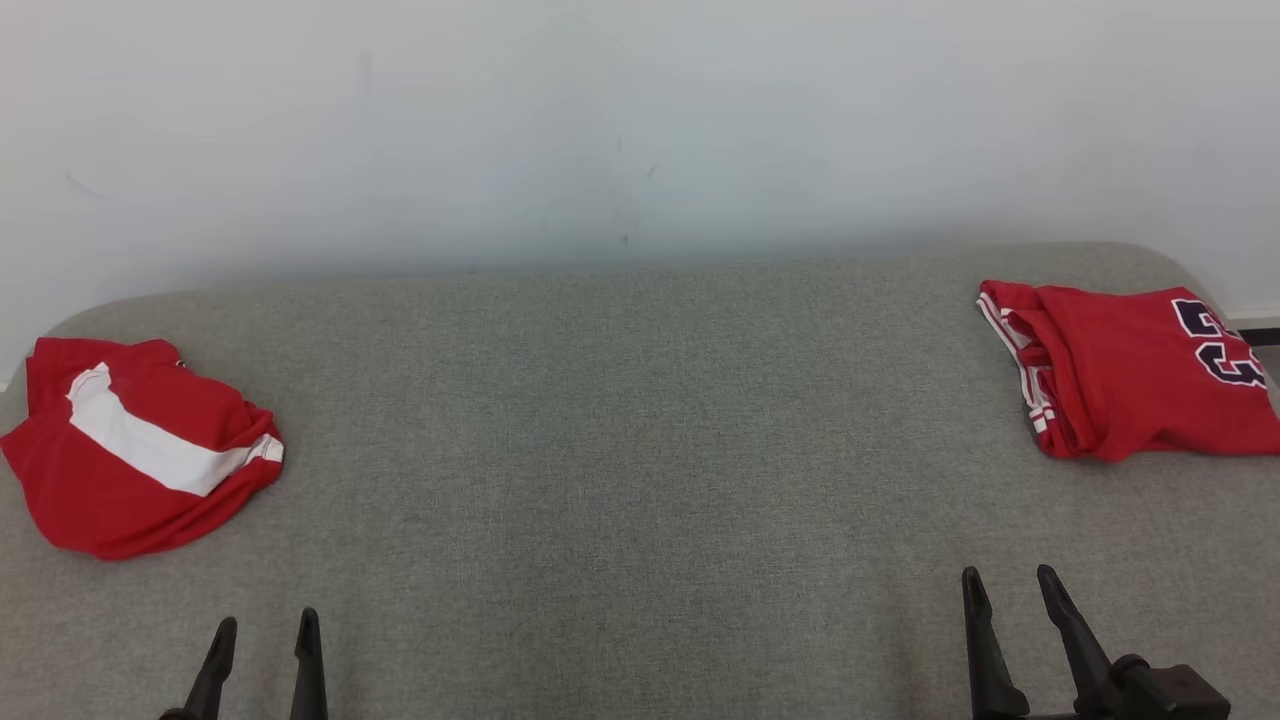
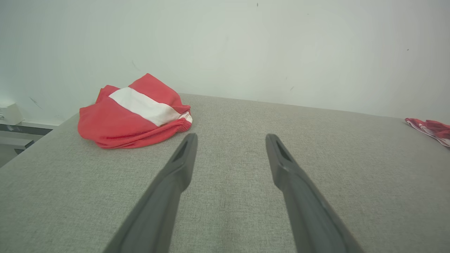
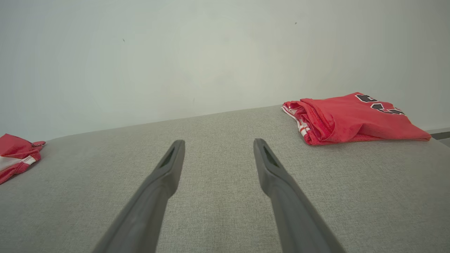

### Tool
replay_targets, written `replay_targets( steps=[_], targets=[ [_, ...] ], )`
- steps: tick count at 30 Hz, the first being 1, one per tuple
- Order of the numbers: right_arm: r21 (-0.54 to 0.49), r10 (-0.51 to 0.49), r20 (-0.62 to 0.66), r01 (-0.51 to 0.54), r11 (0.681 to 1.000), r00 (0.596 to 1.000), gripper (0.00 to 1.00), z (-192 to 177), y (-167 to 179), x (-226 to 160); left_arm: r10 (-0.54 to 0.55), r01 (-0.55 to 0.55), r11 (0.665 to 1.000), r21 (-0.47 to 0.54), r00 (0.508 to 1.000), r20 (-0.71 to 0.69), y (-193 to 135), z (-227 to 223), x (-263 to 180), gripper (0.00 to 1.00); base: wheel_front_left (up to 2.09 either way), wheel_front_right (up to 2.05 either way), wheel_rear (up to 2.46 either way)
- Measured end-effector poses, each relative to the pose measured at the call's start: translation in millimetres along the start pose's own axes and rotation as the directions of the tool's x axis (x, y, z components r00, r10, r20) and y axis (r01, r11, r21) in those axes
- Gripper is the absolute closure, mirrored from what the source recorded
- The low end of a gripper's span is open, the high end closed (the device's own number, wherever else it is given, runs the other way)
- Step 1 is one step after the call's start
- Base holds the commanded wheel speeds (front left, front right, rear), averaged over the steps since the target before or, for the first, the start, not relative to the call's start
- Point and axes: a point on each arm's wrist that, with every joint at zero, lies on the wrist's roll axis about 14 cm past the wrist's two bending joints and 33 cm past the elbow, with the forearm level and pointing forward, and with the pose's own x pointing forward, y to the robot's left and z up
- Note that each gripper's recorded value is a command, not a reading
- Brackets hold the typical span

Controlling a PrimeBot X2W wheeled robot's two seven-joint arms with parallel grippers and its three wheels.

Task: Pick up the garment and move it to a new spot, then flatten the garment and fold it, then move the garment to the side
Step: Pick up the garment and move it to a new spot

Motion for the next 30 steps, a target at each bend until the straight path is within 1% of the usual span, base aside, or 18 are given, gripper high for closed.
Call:
replay_targets(
  steps=[10,13,19,22,30],
  targets=[
    [0.003,-0.002,-0.003,0.002,1.000,1.000,0.00,-1.7,-0.1,-0.2,0.007,-0.007,1.000,0.001,1.000,0.001,3.0,0.5,-1.8,0.00,0.00,0.00,0.00],
    [0.006,0.014,-0.011,-0.013,1.000,1.000,0.00,-4.5,5.0,1.2,0.019,-0.020,1.000,0.003,1.000,0.011,7.3,3.8,-2.9,0.00,0.00,0.00,0.00],
    [0.025,0.073,-0.031,-0.072,0.997,0.997,0.00,-12.2,24.8,9.4,0.079,-0.079,0.997,0.013,0.997,0.026,27.2,9.5,-10.9,0.00,0.00,0.00,0.00],
    [0.035,0.121,-0.049,-0.119,0.992,0.991,0.00,-18.7,40.2,14.4,0.113,-0.114,0.993,0.022,0.993,0.037,40.4,14.1,-16.0,0.00,0.00,0.00,0.00],
    [0.058,0.254,-0.083,-0.249,0.967,0.964,0.00,-32.3,84.4,30.9,0.248,-0.249,0.968,0.028,0.968,0.043,82.3,17.6,-46.5,0.00,0.00,0.00,0.00]
  ],
)
